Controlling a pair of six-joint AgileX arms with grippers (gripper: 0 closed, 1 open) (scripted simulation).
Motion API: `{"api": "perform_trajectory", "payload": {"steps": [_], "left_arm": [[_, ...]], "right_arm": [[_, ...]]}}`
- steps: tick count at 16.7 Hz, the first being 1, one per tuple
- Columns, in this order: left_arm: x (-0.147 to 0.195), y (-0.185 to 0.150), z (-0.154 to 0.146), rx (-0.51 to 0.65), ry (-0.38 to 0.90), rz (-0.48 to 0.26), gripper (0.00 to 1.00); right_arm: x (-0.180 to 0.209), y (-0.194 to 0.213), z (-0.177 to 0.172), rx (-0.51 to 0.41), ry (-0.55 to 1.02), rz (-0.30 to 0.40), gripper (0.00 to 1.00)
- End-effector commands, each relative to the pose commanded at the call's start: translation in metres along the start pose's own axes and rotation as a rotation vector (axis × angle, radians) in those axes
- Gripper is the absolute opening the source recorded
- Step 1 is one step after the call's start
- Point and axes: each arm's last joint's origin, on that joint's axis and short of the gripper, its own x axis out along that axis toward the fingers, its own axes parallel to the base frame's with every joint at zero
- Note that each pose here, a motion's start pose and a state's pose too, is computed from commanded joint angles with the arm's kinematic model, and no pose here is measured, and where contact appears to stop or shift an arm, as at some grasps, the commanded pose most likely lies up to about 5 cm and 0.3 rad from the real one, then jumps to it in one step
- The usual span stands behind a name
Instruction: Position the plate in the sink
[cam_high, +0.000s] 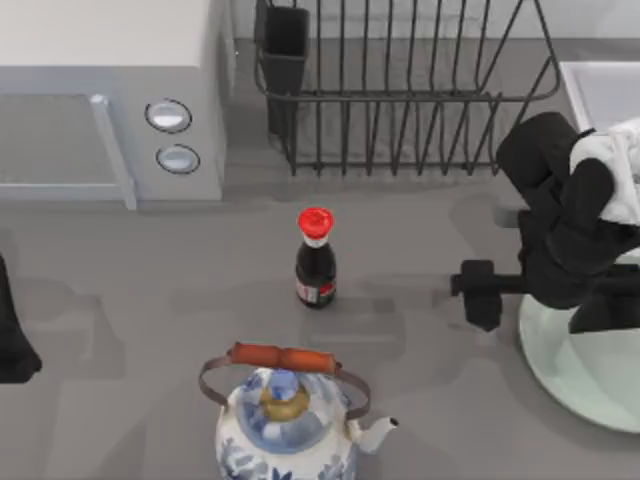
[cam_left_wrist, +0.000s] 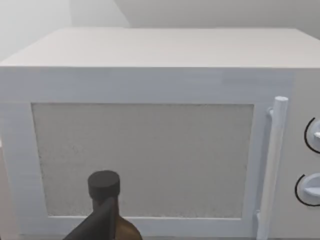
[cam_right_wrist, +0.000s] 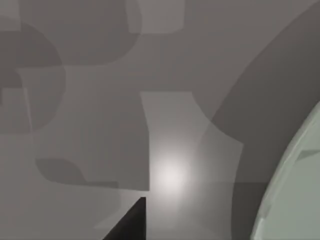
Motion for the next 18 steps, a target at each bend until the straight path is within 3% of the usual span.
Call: {"api": "perform_trajectory", "payload": {"steps": [8,16,17,18], "left_arm": [[0.0,0.0,0.0,0.0,0.0,0.0,1.0],[0.0,0.0,0.0,0.0,0.0,0.0,1.0],[0.0,0.0,0.0,0.0,0.0,0.0,1.0],[0.0,0.0,0.0,0.0,0.0,0.0,1.0]], "right_arm": [[0.0,0.0,0.0,0.0,0.0,0.0,0.02],[0.0,0.0,0.0,0.0,0.0,0.0,0.0],[-0.029,-0.002,0.007,0.011,-0.099,0.036,0.0],[-0.029,-0.002,0.008,0.011,-0.099,0.036,0.0]]}}
